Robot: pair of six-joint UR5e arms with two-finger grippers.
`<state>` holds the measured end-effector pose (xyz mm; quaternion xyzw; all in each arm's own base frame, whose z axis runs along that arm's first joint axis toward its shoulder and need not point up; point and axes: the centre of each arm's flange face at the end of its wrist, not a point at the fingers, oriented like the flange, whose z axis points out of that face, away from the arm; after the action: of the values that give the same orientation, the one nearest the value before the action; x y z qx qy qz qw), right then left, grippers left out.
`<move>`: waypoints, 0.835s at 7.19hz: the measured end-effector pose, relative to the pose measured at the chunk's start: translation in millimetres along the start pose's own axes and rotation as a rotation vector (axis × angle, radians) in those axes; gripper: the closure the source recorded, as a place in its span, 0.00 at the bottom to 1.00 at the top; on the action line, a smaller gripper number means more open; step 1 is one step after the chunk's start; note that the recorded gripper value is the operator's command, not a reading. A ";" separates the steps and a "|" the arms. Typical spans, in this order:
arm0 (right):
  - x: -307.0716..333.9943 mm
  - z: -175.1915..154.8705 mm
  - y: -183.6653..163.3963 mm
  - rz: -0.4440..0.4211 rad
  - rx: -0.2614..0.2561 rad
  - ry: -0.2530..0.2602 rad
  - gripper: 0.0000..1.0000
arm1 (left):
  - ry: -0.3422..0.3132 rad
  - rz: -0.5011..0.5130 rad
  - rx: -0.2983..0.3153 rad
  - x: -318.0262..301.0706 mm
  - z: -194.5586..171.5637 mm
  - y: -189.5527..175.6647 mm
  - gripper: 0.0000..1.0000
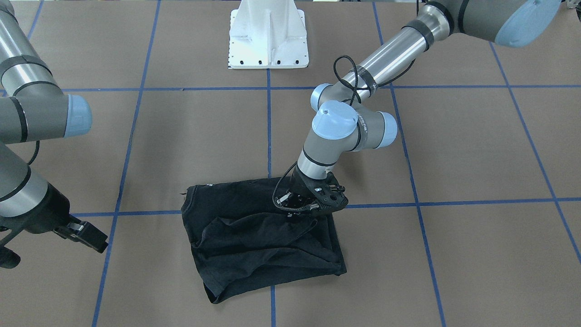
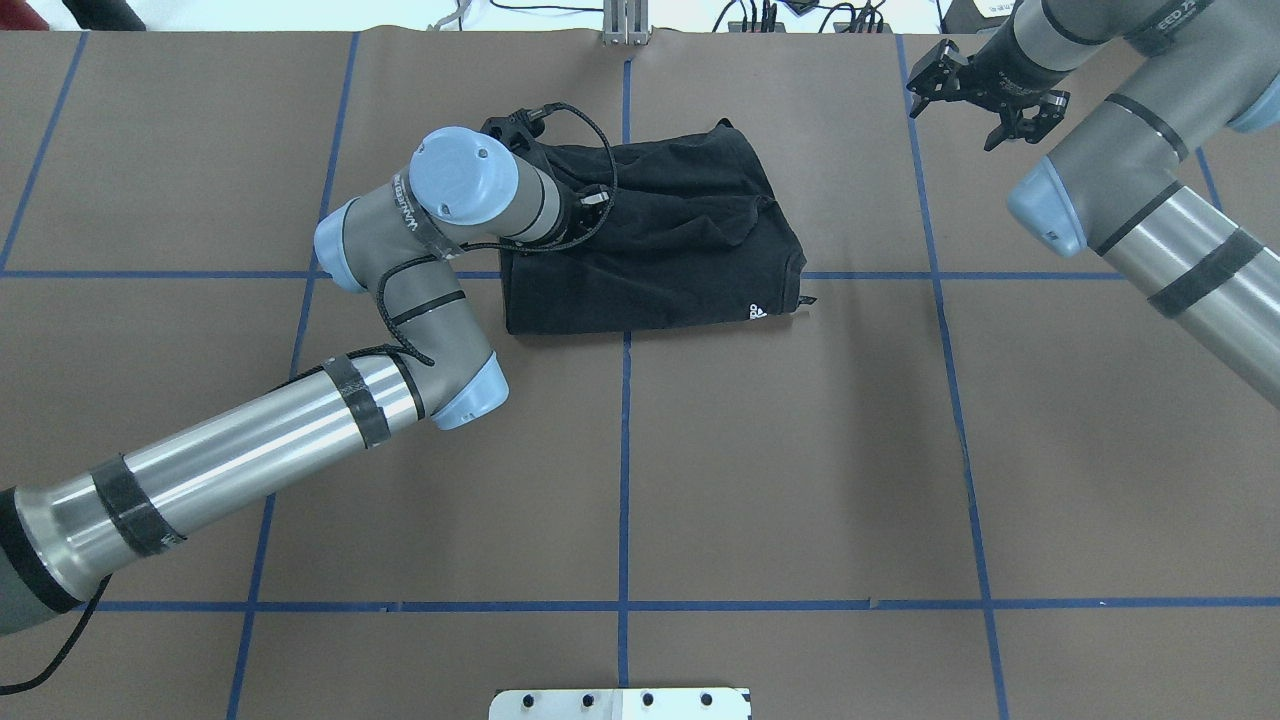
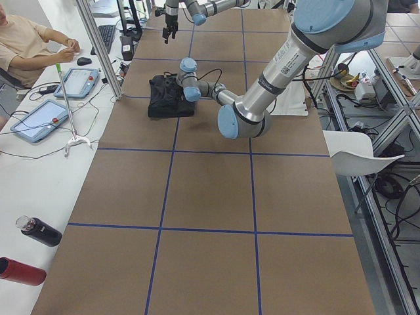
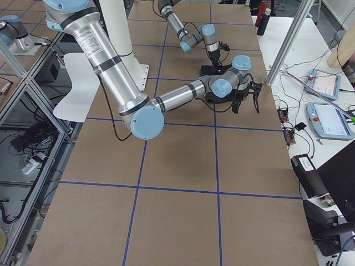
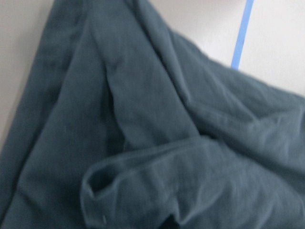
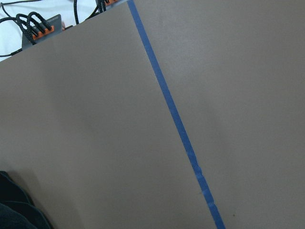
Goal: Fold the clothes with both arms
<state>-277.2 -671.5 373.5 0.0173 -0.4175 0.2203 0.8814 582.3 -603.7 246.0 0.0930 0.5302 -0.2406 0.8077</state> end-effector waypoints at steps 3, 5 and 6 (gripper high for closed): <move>11.3 7.4 1.2 0.007 -0.005 0.014 0.00 | 0.054 -0.011 0.123 -15.8 8.6 -99.5 1.00; 17.1 15.7 3.3 0.010 -0.007 0.028 0.00 | 0.052 0.013 0.198 -34.8 -3.6 -160.1 1.00; 18.1 16.5 2.6 0.011 -0.009 0.030 0.00 | 0.043 0.039 0.220 -41.8 -9.8 -179.4 1.00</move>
<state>-280.3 -666.0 397.4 0.0078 -0.4050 0.2238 0.8865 473.4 -743.1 298.3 0.1964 0.5160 -0.2796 0.7855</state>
